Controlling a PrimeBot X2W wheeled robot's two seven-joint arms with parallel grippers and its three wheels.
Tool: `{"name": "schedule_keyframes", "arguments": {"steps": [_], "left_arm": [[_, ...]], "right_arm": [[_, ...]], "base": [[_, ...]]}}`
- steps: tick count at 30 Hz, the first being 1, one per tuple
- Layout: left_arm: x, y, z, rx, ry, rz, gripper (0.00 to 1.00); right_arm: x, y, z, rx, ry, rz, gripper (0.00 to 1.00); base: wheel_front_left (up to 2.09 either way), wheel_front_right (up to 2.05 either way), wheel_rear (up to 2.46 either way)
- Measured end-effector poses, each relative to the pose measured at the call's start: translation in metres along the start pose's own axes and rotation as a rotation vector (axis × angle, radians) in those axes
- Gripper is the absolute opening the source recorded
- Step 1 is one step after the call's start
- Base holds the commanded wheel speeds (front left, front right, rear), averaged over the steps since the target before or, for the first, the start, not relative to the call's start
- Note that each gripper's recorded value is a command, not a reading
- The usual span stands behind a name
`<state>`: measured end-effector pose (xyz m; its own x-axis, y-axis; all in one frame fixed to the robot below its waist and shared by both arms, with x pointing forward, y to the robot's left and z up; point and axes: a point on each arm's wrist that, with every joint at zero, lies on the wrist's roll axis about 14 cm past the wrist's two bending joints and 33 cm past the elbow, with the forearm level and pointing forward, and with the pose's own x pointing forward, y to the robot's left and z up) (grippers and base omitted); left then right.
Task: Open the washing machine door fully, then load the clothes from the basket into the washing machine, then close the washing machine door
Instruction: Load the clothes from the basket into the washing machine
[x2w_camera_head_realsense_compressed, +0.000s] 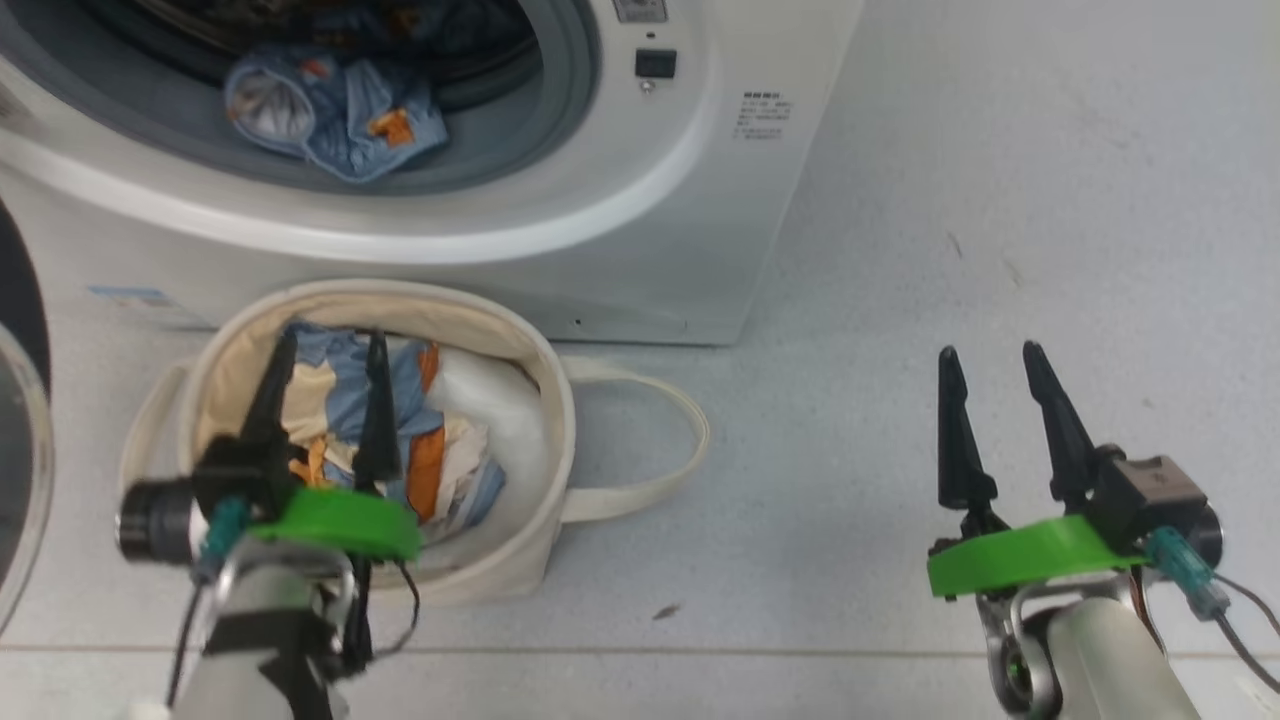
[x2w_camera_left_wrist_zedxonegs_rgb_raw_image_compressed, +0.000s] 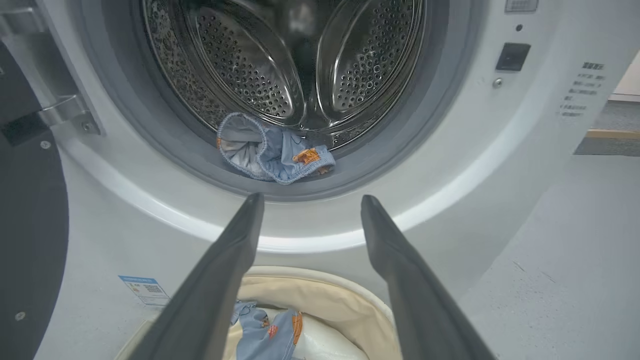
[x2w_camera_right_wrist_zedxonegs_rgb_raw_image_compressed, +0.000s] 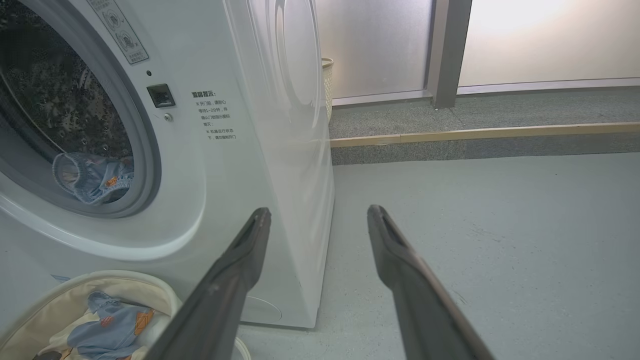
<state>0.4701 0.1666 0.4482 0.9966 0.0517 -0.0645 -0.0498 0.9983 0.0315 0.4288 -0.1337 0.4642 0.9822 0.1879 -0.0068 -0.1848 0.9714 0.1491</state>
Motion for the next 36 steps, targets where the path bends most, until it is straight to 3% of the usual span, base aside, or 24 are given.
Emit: {"name": "schedule_keyframes", "arguments": {"steps": [5, 17, 34, 35, 36], "left_arm": [[0.052, -0.003, -0.011, -0.014, 0.024, -0.013, 1.0], [0.163, 0.004, -0.054, 0.098, 0.154, 0.027, 1.0], [0.216, 0.004, -0.097, 0.133, 0.358, 0.081, 1.0], [0.216, 0.002, -0.097, 0.126, 0.361, 0.069, 0.0], [0.217, 0.0, -0.098, 0.124, 0.368, 0.058, 0.0]], "right_arm": [[0.017, -0.008, -0.008, 0.007, 0.007, -0.009, 1.0], [0.037, -0.033, -0.047, 0.005, 0.078, -0.053, 1.0], [0.042, -0.045, -0.081, 0.01, 0.144, -0.073, 1.0], [0.042, -0.045, -0.081, 0.01, 0.143, -0.072, 1.0], [0.043, -0.044, -0.081, 0.01, 0.142, -0.071, 1.0]], "base": [[0.0, 0.0, 0.0], [0.0, 0.0, 0.0], [0.0, 0.0, 0.0], [0.0, 0.0, 0.0], [0.0, 0.0, 0.0]]}}
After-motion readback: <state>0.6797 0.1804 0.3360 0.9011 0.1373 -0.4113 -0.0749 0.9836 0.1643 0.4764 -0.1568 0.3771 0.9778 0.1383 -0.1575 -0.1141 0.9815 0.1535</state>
